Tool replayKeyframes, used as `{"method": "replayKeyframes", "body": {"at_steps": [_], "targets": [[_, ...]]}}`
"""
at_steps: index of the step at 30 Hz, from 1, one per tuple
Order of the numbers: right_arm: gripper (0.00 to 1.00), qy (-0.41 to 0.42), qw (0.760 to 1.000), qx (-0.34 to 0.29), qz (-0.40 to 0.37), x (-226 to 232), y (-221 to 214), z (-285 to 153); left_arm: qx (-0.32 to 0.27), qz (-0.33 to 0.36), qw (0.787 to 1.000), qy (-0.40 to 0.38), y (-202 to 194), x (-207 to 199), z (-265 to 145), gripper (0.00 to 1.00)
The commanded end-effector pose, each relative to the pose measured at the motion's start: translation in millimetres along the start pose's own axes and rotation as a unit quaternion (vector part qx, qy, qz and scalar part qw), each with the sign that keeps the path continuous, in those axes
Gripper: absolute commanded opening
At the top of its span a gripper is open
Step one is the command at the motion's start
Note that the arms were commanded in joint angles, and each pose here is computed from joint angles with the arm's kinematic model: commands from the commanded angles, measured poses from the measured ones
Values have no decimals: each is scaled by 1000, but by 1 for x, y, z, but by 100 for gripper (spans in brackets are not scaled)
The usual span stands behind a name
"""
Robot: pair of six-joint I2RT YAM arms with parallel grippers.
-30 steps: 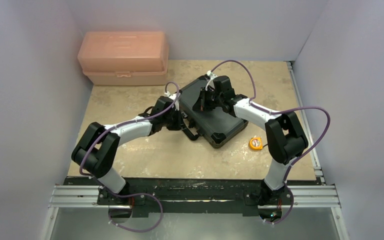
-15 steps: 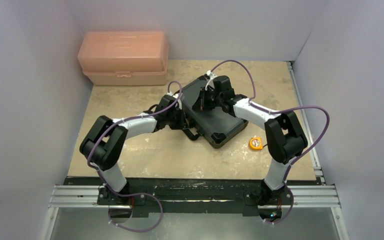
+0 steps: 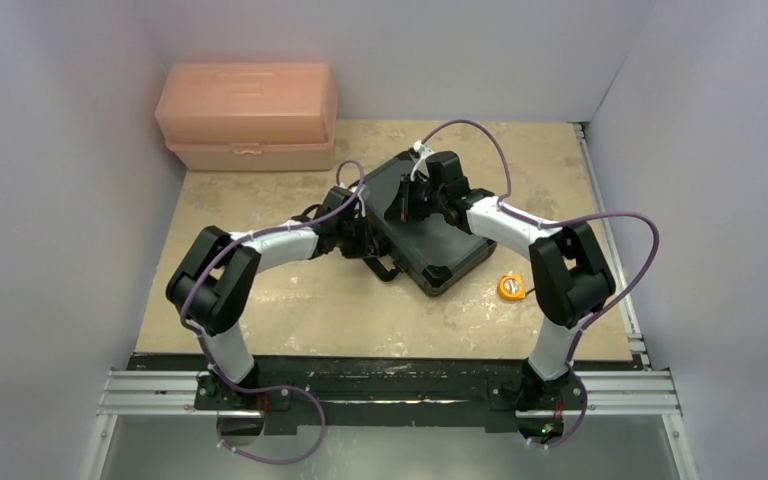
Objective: Pack up texas hold em set
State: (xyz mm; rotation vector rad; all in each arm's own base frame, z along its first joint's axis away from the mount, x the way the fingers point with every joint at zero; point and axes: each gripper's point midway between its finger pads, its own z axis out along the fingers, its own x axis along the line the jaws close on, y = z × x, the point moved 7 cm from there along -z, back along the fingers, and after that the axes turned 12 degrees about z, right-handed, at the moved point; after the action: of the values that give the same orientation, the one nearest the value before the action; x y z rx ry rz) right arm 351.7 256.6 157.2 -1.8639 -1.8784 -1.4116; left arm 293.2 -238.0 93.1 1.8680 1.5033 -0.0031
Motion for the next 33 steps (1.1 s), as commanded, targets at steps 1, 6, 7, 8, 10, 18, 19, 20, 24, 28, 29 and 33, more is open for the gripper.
{"method": "replayKeyframes", "body": {"at_steps": [1,6,7,8,10,18,19,20,24,28,29,33], "targets": [[0,-64,997,51,15,-31,-27,8,-8,-4,1000,7,10,-7,5,0],[0,-64,997,51,15,-31,-27,8,2,-11,1000,26,11,-7,10,0],[0,-64,997,51,15,-31,-27,8,4,-12,1000,29,12,-7,11,0],[0,-64,997,51,15,-31,-27,8,6,-13,999,30,12,-8,13,0],[0,-64,997,51,15,-31,-27,8,9,-15,999,36,12,-8,16,0],[0,-63,997,50,14,-30,-27,8,15,-26,998,63,12,-6,23,0],[0,-63,997,50,14,-30,-27,8,15,-27,997,65,13,-6,24,0],[0,-63,997,50,15,-31,-27,8,14,-29,997,66,13,-5,25,0],[0,-63,997,50,15,-31,-27,8,10,-41,996,75,15,-4,28,0],[0,-62,997,50,15,-31,-27,8,4,-57,995,86,17,-3,31,0],[0,-62,997,50,15,-30,-27,8,4,-63,994,87,17,-3,33,0],[0,-62,997,51,16,-31,-27,8,2,-87,993,86,17,-5,39,0]]}}
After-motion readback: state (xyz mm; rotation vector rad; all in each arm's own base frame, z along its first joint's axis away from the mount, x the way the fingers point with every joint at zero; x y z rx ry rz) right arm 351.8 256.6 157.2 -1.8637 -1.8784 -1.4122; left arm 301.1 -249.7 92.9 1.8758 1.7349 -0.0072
